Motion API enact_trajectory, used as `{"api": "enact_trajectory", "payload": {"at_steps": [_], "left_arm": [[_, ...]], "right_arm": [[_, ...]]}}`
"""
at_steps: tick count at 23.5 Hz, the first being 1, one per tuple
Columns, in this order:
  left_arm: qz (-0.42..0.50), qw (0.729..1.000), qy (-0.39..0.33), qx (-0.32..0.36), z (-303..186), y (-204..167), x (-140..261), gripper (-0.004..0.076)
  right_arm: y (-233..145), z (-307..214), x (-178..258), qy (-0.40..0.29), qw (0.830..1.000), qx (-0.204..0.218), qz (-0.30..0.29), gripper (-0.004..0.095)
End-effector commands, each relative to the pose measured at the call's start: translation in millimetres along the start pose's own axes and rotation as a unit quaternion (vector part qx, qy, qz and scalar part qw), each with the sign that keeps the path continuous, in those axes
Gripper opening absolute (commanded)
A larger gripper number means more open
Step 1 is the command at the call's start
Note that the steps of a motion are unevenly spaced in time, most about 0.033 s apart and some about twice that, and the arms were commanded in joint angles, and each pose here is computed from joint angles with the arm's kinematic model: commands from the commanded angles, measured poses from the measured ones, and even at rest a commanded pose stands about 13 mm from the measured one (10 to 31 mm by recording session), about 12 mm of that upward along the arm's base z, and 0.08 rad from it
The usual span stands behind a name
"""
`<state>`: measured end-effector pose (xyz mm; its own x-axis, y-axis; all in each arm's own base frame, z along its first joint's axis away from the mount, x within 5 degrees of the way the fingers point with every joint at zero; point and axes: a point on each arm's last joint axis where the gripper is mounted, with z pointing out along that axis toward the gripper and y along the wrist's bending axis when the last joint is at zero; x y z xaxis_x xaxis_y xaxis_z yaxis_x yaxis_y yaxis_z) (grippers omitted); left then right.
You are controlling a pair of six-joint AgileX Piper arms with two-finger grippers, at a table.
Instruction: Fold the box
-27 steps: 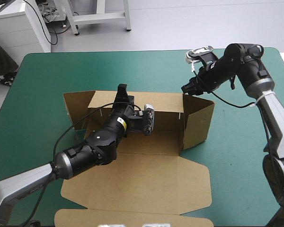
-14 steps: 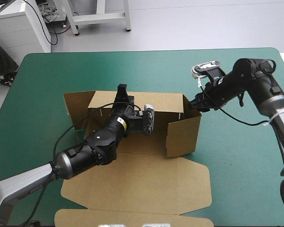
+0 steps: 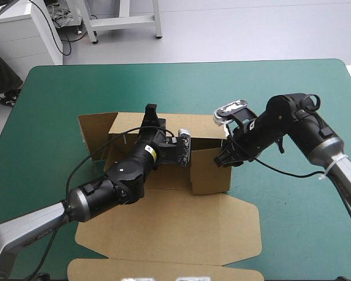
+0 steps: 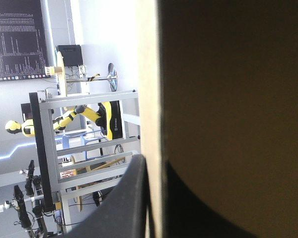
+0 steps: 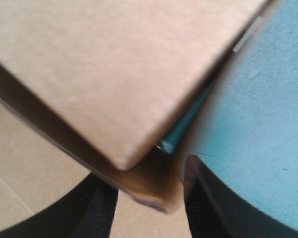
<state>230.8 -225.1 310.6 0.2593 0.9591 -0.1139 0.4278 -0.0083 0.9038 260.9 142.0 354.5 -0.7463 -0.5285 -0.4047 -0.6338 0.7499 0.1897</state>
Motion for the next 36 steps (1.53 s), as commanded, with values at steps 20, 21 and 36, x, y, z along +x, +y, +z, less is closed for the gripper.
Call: {"api": "enact_trajectory", "payload": {"at_steps": [20, 21, 36], "left_arm": [[-0.023, 0.999, -0.034, -0.004, -7.7, 6.3, -6.7, -0.0008], [-0.023, 0.999, -0.034, -0.004, -7.7, 6.3, -6.7, -0.0008], [-0.018, 0.999, -0.038, -0.007, -7.8, 6.8, -7.6, -0.0008]], "right_arm": [[33.7, 13.7, 1.1, -0.222, 0.970, 0.068, 0.072, 0.0335], [34.3, 13.9, 1.2, -0.224, 0.968, 0.076, 0.084, 0.0305], [33.2, 21.6, 0.9, -0.241, 0.955, 0.137, 0.109, 0.0268]]}}
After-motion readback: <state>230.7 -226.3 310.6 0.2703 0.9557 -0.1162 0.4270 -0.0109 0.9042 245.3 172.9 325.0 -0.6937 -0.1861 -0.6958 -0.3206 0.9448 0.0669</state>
